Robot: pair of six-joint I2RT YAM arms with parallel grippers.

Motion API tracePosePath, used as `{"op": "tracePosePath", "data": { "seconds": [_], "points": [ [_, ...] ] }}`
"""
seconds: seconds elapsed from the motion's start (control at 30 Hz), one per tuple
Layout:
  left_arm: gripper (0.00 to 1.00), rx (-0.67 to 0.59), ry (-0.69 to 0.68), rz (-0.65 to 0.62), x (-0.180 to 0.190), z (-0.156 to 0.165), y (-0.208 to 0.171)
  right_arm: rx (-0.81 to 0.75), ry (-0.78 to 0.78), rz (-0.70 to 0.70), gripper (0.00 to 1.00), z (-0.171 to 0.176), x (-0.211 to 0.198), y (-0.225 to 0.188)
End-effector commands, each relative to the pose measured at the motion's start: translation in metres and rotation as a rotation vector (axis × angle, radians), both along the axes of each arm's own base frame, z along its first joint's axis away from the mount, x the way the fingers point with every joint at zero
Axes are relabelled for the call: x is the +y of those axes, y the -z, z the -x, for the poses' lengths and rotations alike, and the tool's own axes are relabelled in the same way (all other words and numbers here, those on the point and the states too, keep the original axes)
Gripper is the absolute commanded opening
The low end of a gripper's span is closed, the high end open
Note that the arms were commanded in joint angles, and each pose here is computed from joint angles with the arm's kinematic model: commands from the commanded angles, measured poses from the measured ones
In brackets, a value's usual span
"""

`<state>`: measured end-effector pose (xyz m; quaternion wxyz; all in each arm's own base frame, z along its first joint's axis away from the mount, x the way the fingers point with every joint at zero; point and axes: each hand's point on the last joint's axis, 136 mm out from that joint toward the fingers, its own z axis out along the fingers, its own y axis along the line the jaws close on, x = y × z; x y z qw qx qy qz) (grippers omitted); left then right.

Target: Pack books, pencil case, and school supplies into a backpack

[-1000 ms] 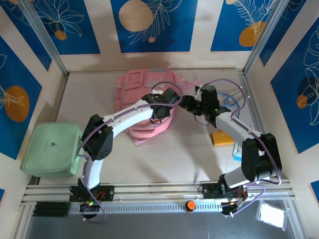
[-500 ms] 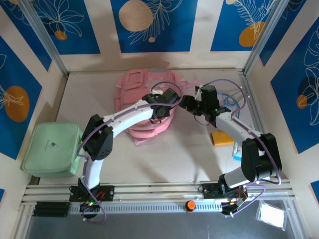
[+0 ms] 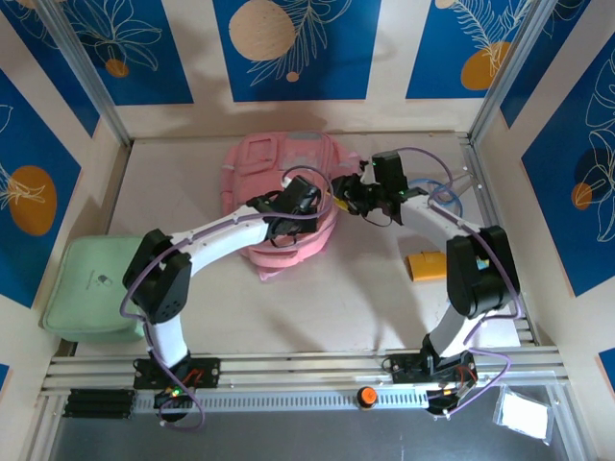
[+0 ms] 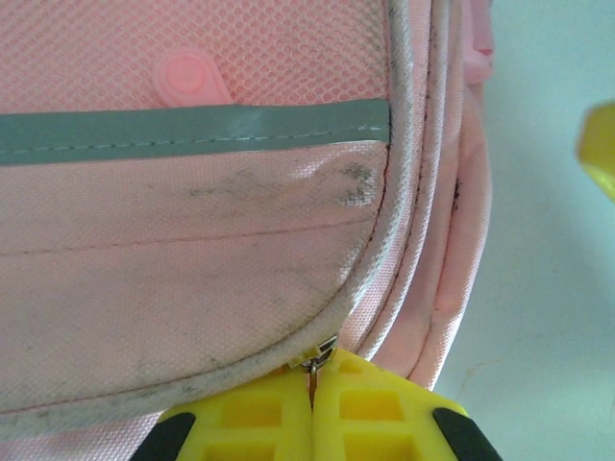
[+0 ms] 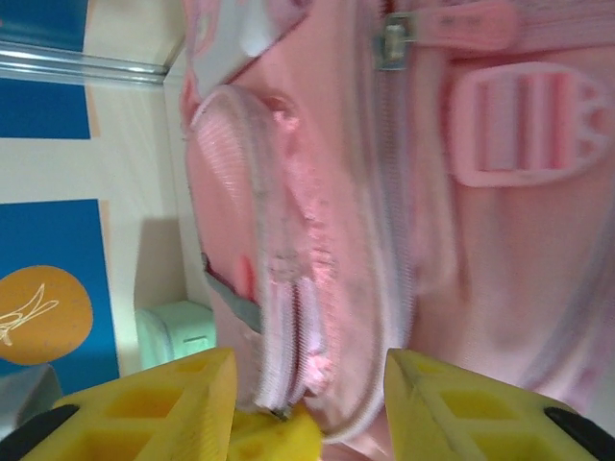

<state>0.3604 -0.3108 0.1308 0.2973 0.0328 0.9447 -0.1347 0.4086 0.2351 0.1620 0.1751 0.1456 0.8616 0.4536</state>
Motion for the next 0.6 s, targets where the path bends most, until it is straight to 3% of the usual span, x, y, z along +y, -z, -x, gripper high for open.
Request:
{"op": "tracePosePath", "data": {
  "seconds": [0.0,0.23,0.4,0.57],
  "points": [
    [0.00,-0.010,0.099,0.092,-0.018,0.007,-0.015,0.080,-0.062,-0.036,0.44,0.007,0.024,-0.005],
    [0.00,-0.004,0.100,0.102,-0.013,0.007,-0.015,0.208,-0.030,0.083,0.40,0.001,0.029,0.025],
    [0.00,0.006,0.110,0.109,-0.012,0.008,-0.013,0.213,-0.067,0.113,0.38,-0.001,0.037,0.034],
    [0.00,0.017,0.111,0.102,-0.008,0.007,-0.011,0.213,-0.081,0.119,0.21,-0.004,0.038,0.037]
  ]
}}
